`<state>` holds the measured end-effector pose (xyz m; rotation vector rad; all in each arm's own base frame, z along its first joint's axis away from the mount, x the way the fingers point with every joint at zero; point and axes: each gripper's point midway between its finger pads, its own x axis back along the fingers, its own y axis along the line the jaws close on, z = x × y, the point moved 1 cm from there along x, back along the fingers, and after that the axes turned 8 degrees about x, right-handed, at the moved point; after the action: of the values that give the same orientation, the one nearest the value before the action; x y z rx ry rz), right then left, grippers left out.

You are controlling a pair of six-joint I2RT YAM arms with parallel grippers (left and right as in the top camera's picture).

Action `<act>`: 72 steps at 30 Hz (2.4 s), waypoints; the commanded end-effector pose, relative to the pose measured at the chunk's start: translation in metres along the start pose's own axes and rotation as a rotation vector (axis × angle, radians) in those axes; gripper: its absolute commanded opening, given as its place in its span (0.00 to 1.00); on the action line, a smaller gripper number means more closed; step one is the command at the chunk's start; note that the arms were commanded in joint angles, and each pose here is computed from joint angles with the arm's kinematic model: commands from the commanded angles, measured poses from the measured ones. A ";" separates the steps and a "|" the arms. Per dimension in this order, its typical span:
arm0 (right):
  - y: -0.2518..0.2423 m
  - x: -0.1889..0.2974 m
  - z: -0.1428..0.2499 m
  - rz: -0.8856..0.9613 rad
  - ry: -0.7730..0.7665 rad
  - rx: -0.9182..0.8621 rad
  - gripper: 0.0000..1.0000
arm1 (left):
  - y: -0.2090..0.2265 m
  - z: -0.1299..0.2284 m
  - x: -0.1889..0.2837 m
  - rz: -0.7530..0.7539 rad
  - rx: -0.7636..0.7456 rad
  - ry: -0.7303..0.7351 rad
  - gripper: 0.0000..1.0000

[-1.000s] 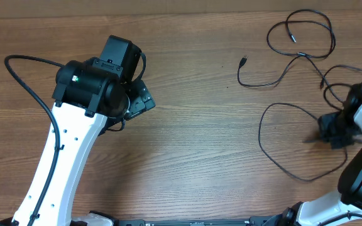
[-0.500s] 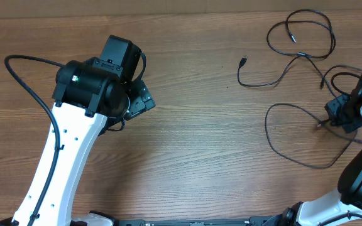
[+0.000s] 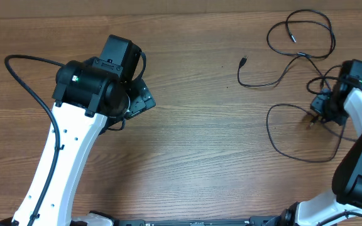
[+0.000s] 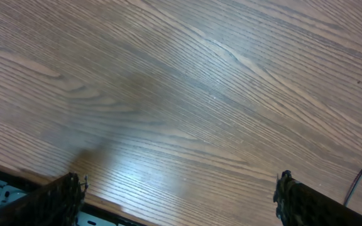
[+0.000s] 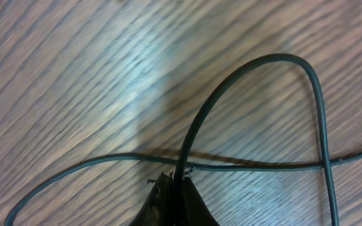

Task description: Untangle cables

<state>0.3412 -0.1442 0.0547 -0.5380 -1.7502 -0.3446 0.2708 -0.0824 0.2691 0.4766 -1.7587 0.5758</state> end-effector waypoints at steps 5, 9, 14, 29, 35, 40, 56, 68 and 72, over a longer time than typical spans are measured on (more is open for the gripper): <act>0.000 0.000 0.012 0.041 0.037 0.017 0.09 | 0.001 -0.002 0.007 0.011 -0.019 -0.012 1.00; 0.005 0.001 0.022 0.003 0.084 -0.008 0.16 | 0.000 -0.003 0.007 0.016 -0.018 -0.015 0.99; 0.022 0.003 0.033 -0.102 0.138 -0.012 0.38 | 0.000 -0.003 0.007 0.017 -0.018 -0.015 1.00; 0.025 0.004 0.038 -0.125 0.165 -0.049 1.00 | 0.001 -0.002 0.007 0.011 -0.019 -0.011 1.00; 0.006 0.001 0.028 -0.112 0.145 -0.239 1.00 | 0.003 -0.001 0.007 0.003 -0.020 -0.007 0.99; -0.024 -0.002 0.019 -0.125 0.132 -0.365 1.00 | 0.003 -0.001 0.007 0.003 -0.024 -0.007 1.00; -0.087 -0.006 0.016 -0.074 0.106 -0.558 1.00 | 0.002 -0.001 0.007 0.004 -0.047 -0.007 0.99; -0.076 -0.006 -0.001 -0.123 0.040 -0.477 1.00 | 0.000 -0.003 0.007 0.015 -0.045 -0.015 1.00; -0.061 -0.005 -0.010 -0.174 0.005 -0.378 1.00 | 0.000 -0.003 0.007 0.015 -0.045 -0.015 1.00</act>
<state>0.3085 -0.2139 0.0553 -0.7555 -1.6987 -0.8525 0.2695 -0.0819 0.2688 0.4581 -1.7605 0.5451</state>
